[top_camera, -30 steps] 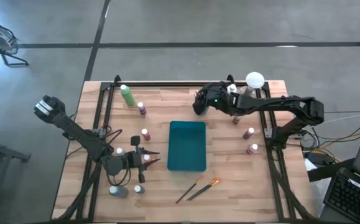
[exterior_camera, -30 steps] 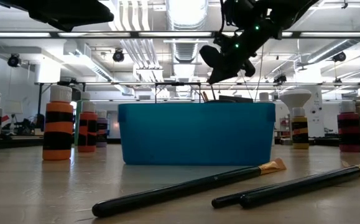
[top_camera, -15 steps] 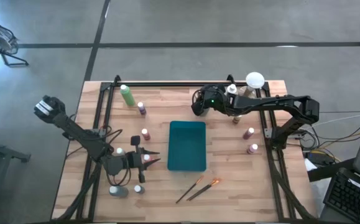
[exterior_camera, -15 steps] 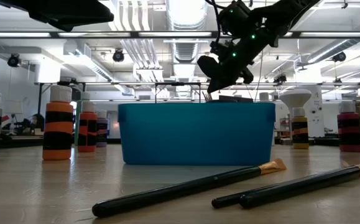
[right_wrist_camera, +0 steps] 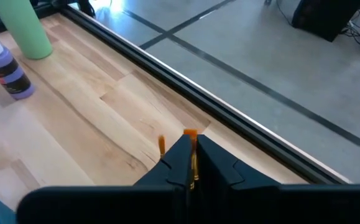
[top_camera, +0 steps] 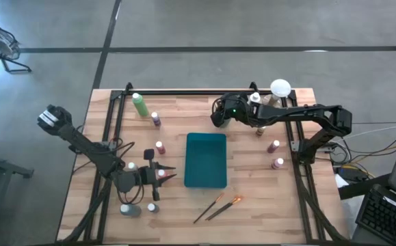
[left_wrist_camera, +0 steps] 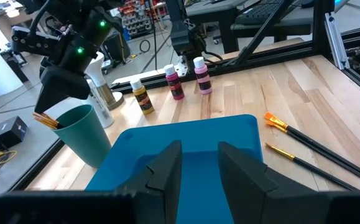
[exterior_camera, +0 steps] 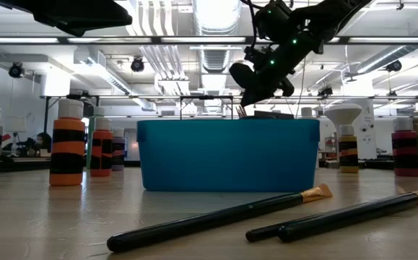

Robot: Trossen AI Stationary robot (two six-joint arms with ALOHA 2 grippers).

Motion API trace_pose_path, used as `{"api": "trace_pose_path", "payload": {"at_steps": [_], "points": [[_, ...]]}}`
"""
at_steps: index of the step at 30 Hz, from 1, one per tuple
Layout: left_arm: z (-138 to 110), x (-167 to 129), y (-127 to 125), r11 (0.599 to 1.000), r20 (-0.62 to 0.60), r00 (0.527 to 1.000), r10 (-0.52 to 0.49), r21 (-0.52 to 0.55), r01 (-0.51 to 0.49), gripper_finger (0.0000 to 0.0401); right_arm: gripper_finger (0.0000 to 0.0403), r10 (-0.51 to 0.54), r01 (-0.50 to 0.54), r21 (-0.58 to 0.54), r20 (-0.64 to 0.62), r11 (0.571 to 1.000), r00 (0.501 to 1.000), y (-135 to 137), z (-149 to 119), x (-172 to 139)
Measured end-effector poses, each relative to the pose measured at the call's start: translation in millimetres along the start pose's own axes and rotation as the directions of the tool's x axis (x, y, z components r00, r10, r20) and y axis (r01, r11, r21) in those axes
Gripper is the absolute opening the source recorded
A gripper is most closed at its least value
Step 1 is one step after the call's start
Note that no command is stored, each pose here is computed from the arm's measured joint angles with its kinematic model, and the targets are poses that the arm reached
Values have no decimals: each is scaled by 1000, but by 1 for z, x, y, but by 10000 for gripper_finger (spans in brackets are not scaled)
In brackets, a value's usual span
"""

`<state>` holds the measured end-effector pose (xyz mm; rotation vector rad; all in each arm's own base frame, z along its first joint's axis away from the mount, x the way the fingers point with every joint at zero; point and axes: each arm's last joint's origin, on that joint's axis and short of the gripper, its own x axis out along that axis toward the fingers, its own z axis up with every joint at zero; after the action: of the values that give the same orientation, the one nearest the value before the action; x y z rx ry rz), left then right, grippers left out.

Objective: Pick & Place Paint Supplies
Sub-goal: Put the gold paint brush into the green cup

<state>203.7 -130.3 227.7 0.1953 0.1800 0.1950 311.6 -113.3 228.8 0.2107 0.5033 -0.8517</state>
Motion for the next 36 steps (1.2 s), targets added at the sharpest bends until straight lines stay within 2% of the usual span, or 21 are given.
{"api": "trace_pose_path", "payload": {"at_steps": [10,18,27,28,30,33,36], "points": [[0,0,0,1000,0,1000,0,0,0,110,117,30,-29,-3,27,1000,999,2,12,-6],[0,0,0,1000,0,1000,0,0,0,110,160,45,-42,-61,51,997,998,2,48,-28],[0,0,0,1000,0,1000,0,6,0,110,186,32,-39,-132,-56,990,998,0,103,-71],[0,0,0,1000,0,1000,0,6,0,110,187,49,-58,-120,-80,991,996,-1,108,-76],[0,0,0,1000,0,1000,0,6,0,110,184,147,-162,-105,-137,981,980,-2,119,-89],[0,0,0,1000,0,1000,0,6,0,110,171,306,-333,-117,-200,936,931,4,128,-112],[0,0,0,1000,0,1000,0,7,0,110,150,373,-422,-159,-265,892,889,19,128,-139]]}}
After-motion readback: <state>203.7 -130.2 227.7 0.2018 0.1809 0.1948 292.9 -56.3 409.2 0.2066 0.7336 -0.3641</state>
